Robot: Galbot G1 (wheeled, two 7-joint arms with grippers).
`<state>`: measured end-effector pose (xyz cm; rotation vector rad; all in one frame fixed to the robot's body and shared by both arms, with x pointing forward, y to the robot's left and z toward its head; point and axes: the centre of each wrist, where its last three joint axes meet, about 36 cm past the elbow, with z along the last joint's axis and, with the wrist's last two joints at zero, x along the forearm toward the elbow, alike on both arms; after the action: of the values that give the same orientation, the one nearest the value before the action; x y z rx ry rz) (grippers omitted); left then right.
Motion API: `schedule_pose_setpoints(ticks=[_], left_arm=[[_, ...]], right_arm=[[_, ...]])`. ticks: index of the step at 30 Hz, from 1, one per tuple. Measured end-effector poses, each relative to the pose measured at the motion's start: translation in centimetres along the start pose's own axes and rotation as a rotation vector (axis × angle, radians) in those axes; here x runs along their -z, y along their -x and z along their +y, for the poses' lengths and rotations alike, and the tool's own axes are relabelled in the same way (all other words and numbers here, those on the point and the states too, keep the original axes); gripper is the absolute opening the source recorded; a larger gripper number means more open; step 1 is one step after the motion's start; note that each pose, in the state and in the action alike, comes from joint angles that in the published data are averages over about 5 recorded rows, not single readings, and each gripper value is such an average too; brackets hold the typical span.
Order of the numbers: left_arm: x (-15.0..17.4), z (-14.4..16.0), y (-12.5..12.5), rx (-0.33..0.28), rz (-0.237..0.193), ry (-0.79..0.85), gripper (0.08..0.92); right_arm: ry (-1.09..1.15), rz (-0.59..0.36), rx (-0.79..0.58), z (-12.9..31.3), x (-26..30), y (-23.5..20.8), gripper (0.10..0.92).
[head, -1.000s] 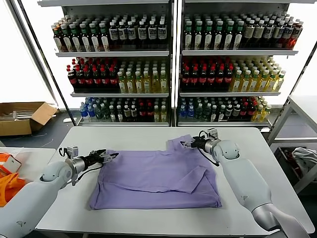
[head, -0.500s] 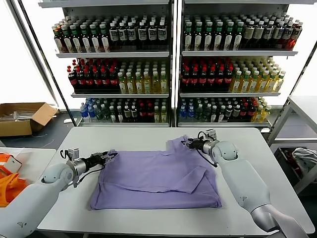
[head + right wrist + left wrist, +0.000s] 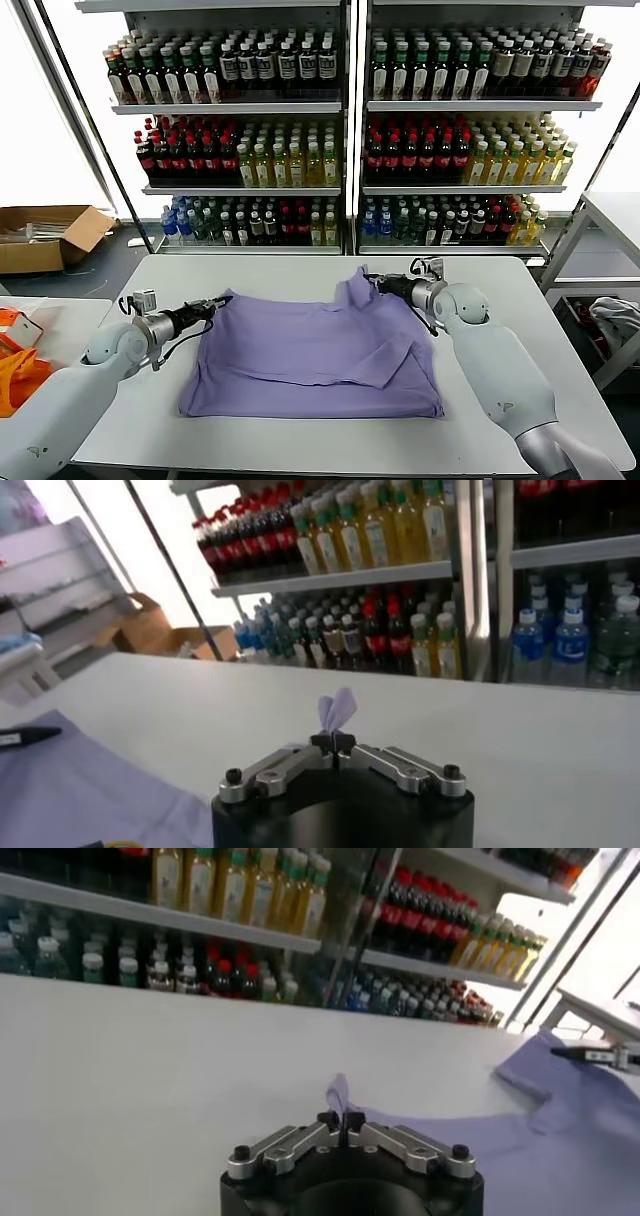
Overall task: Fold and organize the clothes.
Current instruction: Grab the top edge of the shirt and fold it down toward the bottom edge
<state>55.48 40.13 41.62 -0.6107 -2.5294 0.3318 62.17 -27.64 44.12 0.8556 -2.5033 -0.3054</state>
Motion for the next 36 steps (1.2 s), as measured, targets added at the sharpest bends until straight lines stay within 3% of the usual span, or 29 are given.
schedule_pose_setpoints(ticks=[9,17,23,31,36], left_arm=[[0.4,-2.8,-3.6,-0.011,-0.045,0.030,0.097],[-1.2,-5.4,-7.6,-0.016,-0.031,0.052,0.097],[-2.4,-6.9,-10.7,0.000,0.010,0.063,0.097],[-4.9,-7.9,-13.5,0.017,0.109,0.055,0.103],[-5.6,-8.7,-14.4,0.022,0.152,0.079,0.213]], right_arm=[[0.003,-0.070,0.067,1.9,-1.1,-6.0,0.107],[0.002,-0.082,0.073,3.4,-4.1,-13.4,0.107],[0.007,-0.057,0.037,4.3,-7.1,-18.8,0.107],[0.010,0.005,-0.022,6.2,-11.0,-22.9,0.113],[-0.024,0.017,-0.083,7.5,-12.1,-23.7,0.223]])
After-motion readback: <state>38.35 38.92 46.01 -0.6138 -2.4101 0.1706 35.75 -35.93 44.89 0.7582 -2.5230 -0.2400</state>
